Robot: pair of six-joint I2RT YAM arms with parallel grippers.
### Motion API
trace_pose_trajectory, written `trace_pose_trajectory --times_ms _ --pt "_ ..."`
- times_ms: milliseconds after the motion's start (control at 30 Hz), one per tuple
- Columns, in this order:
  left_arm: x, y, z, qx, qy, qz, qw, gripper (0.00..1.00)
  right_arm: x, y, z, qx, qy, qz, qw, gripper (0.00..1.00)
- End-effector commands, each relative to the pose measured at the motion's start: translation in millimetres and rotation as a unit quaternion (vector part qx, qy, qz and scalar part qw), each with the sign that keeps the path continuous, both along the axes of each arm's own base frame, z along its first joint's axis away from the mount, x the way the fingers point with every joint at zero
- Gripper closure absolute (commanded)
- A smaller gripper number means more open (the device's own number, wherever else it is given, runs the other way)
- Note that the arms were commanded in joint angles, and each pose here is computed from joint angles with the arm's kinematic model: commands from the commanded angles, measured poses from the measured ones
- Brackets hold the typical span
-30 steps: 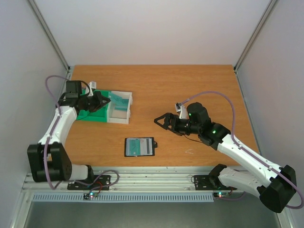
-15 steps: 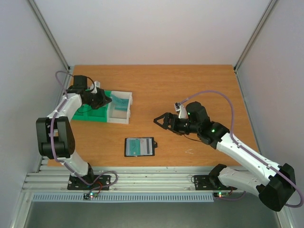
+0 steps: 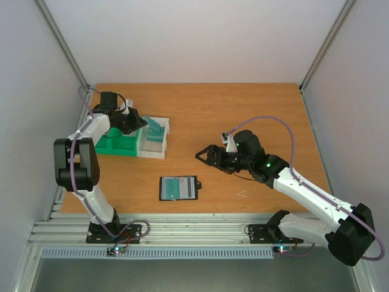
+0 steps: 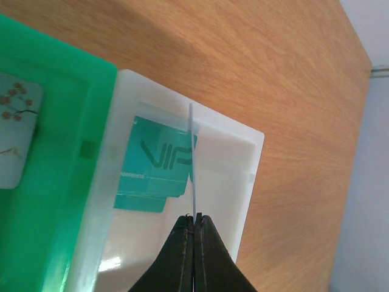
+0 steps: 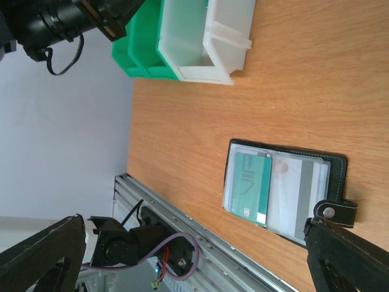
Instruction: Take the credit cards out of the card holder
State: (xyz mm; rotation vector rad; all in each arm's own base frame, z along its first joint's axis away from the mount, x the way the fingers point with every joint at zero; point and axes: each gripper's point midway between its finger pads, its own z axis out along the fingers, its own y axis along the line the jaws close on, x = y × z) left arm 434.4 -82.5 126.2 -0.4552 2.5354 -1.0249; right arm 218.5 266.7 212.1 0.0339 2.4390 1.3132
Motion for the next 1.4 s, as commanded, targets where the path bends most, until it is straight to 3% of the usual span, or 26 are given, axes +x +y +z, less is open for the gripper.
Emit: trace_pose_trajectory --times_ms 0,267,567,1033,1367 --pt "18.7 -12.9 6.6 0.008 -0.029 -0.018 0.999 1.0 7.0 2.5 13.0 0.0 -0.021 -0.002 1.0 0.01" --pt "22.8 -29.8 -7.1 0.032 -0.017 -0.037 0.999 0.99 8.1 0.2 9.7 -0.013 -0.022 -0.004 1.0 0.02" --pt "25.4 -28.8 -13.9 0.063 -0.008 -0.038 0.997 0.88 8.0 -3.6 9.7 -0.022 -0.024 -0.01 0.999 0.02" --pt "29.3 -22.1 -18.7 0.085 0.007 -0.026 0.996 0.83 8.4 -4.7 6.2 -0.028 -0.016 -0.014 0.999 0.01" --pt "31.1 -19.8 -11.0 0.089 0.005 -0.016 0.996 0.61 6.6 -6.4 6.2 -0.028 -0.015 -0.015 0.999 0.01"
